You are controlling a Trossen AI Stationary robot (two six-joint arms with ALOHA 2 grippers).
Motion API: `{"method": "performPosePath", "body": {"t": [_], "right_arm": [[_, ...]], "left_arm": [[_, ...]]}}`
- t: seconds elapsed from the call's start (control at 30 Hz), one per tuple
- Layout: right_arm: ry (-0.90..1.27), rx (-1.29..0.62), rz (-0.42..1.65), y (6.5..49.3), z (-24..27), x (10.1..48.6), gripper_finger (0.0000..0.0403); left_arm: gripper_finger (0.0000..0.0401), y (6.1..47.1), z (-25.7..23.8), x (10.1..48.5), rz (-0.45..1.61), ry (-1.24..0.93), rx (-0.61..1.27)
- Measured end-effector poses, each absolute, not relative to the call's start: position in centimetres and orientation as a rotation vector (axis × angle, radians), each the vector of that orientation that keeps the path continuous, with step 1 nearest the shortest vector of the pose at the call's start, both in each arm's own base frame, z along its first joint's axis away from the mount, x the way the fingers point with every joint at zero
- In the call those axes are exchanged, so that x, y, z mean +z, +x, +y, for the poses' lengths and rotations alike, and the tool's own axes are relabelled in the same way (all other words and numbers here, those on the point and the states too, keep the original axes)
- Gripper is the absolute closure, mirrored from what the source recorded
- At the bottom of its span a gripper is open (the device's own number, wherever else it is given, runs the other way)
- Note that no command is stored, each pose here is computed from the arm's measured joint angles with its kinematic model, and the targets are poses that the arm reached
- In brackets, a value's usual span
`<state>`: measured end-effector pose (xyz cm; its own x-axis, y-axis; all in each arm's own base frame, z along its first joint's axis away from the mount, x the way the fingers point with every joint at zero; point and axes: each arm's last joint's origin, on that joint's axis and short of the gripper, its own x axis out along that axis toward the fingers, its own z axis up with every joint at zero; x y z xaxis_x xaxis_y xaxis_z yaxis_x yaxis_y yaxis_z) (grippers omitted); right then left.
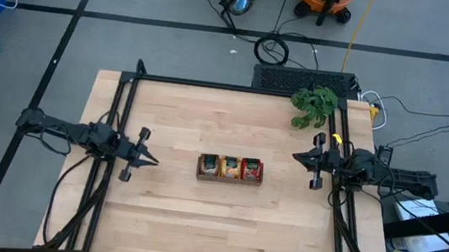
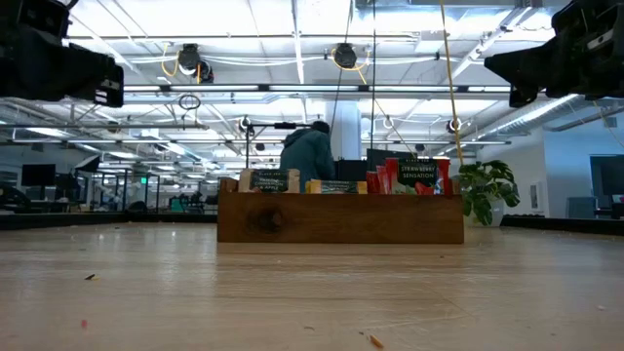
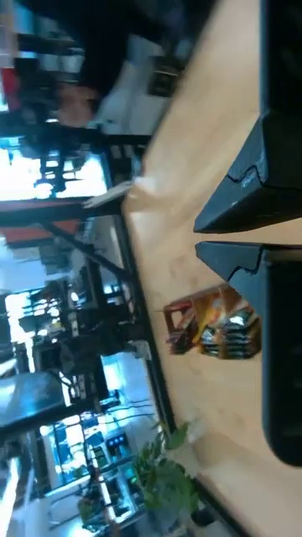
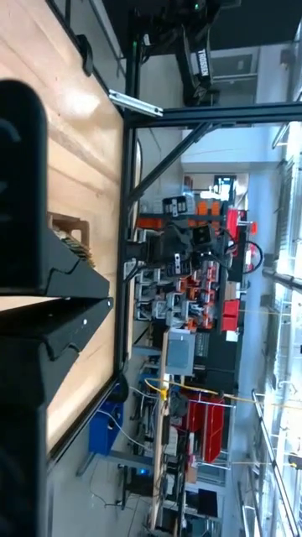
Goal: Pick & Place Tea
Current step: Return to Home Position
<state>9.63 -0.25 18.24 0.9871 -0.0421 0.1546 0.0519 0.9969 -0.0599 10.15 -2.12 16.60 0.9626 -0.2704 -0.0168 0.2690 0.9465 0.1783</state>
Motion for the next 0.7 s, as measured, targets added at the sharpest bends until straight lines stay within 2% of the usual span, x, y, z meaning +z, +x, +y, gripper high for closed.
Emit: {"method": "performPosePath", "body": {"t": [0.3, 0.7], "right_arm": [[-0.064, -0.048, -0.154, 9.63, -0.25, 18.23, 0.0403], [-0.064, -0.048, -0.154, 9.63, -0.26, 18.23, 0.0403]], "left_arm": [[0.0366, 10.15, -2.12, 16.93, -0.01, -0.057, -0.274], [0.0366, 10.15, -2.12, 16.94, -0.011, -0.056, -0.274]]}}
